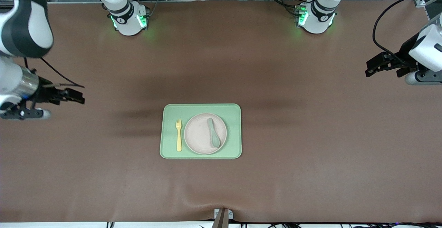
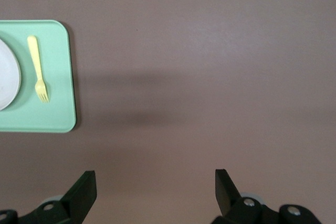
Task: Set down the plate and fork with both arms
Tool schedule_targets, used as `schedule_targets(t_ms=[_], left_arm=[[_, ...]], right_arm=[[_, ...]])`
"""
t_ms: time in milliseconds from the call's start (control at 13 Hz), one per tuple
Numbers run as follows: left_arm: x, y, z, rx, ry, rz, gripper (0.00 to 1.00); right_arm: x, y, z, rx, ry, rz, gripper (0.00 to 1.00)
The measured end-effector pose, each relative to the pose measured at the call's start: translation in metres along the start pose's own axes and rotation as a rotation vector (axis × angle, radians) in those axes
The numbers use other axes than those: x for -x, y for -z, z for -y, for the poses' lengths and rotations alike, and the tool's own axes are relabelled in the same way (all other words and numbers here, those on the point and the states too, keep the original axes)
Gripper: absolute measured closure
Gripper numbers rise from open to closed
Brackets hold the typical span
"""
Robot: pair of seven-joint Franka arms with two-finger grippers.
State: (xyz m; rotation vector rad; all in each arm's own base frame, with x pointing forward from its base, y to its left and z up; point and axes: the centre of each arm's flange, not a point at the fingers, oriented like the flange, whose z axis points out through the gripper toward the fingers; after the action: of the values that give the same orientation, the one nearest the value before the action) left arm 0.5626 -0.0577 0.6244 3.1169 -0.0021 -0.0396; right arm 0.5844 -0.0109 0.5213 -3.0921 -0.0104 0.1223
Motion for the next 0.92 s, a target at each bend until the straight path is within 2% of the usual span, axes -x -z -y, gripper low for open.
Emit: schedule_targets(t_ms=[383,537,690,920], left_arm=[[-0.001,-0.001,0.0,0.0,0.001,0.003,0.0],[-0.002,-0.004,0.001,0.0,0.002,0.006,0.0],[-0.003,-0.004,0.001,-0.001,0.003,0.008,0.0],[-0.003,-0.004,0.001,-0.001,0.003,0.008,0.0]], right_arm=[[0.03,0.072,0.008,0.007,-0.04,0.005,0.0],[0.032,0.09,0.007,0.009,-0.044,-0.02,0.0],[0.033,0.102,0.005,0.01,-0.047,-0.042,0.0],[0.036,0.107,0.004,0.01,-0.049,-0.027,0.0]])
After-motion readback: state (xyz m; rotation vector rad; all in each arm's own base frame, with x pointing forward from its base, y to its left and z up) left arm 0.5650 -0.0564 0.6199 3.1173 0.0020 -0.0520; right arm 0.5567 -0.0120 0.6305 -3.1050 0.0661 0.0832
